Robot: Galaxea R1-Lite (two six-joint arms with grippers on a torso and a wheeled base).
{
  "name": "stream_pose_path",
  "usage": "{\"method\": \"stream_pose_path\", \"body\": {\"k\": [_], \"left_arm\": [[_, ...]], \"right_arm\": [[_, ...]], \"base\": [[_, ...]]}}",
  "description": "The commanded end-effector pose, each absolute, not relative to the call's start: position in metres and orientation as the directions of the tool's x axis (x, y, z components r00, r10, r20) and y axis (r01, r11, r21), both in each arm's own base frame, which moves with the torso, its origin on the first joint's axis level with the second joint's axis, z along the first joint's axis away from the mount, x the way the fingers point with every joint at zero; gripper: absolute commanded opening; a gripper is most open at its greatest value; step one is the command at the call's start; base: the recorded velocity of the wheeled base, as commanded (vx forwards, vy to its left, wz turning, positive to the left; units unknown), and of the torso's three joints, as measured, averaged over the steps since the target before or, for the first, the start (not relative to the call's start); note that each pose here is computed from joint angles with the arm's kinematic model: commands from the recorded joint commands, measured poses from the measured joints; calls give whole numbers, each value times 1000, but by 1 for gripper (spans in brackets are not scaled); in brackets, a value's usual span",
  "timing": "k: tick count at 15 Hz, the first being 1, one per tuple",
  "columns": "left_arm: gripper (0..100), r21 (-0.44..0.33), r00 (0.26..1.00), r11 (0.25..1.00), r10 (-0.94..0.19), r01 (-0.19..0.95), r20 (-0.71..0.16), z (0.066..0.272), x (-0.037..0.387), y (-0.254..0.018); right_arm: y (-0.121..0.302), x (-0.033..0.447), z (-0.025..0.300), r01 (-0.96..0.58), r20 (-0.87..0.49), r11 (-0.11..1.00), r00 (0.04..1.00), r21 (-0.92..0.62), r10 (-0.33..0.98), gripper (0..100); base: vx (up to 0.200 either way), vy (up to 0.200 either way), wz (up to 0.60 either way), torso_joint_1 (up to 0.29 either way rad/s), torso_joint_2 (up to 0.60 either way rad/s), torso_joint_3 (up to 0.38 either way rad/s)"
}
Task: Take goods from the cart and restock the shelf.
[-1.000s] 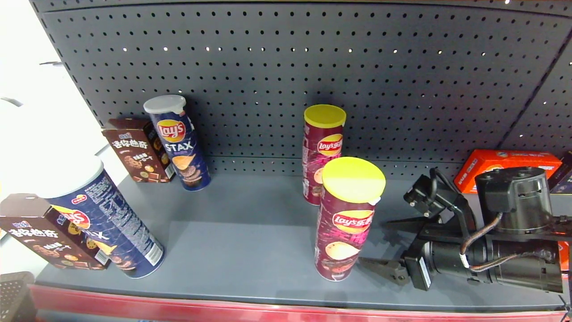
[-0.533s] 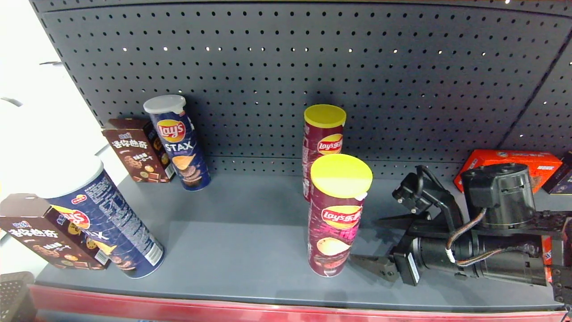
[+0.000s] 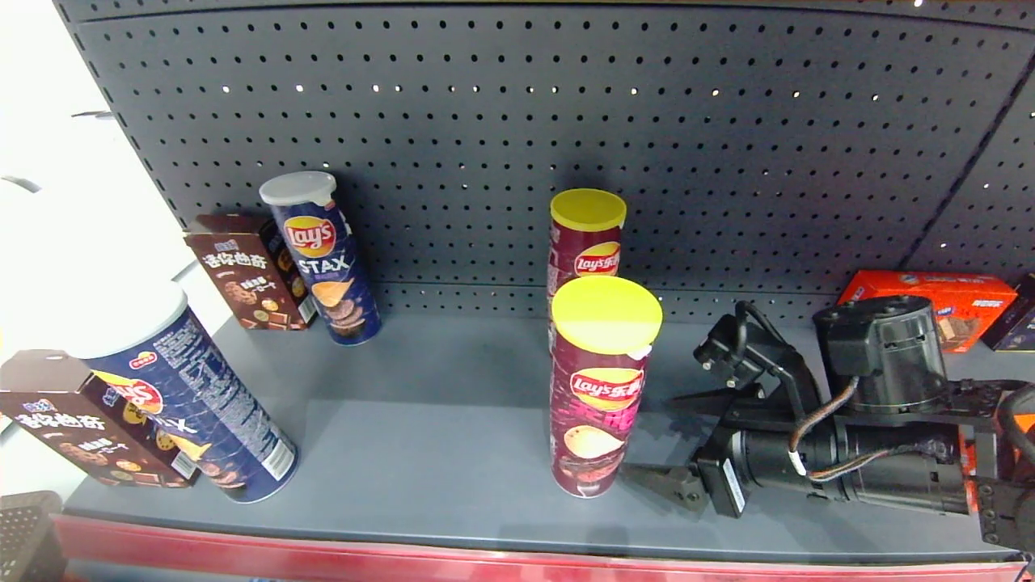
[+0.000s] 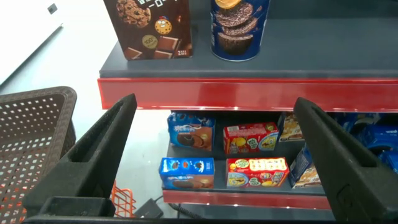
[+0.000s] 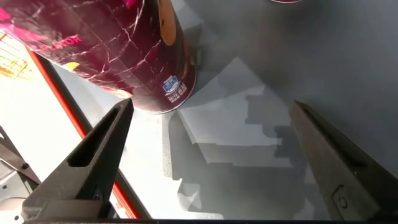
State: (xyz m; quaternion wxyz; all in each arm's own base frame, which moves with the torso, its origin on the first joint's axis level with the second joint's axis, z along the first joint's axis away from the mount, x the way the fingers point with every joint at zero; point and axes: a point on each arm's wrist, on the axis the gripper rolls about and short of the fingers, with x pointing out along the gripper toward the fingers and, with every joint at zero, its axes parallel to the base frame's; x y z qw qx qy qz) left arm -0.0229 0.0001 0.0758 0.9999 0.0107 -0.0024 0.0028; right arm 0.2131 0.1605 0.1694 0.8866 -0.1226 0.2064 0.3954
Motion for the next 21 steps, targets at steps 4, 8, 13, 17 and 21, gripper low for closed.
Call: {"method": "stream_pose_path", "body": {"k": [4, 8, 13, 17, 21], "left_arm": [[100, 20, 1000, 1000, 6, -6, 5, 76, -23, 0], [100, 20, 1000, 1000, 8, -8, 5, 76, -23, 0], [100, 18, 1000, 1000, 9, -9, 5, 76, -23, 0], [100, 20, 1000, 1000, 6, -6, 5, 76, -23, 0], [100, 21, 1000, 1000, 5, -5, 3, 76, -23, 0]], "right_arm": [[163, 215, 170, -754, -461, 654, 601, -55, 653, 100], [162, 214, 171, -754, -458, 655, 602, -55, 654, 100], [143, 203, 189, -723, -395, 688, 652, -66, 647, 100], [77, 180, 222, -547, -243, 831, 823, -99, 513, 100], [5, 107, 229, -185, -50, 973, 982, -135, 180, 100]], "base": [[0, 0, 0, 0, 0, 0], [0, 0, 0, 0, 0, 0], [0, 0, 0, 0, 0, 0], [0, 0, 0, 0, 0, 0], [0, 0, 0, 0, 0, 0]]}}
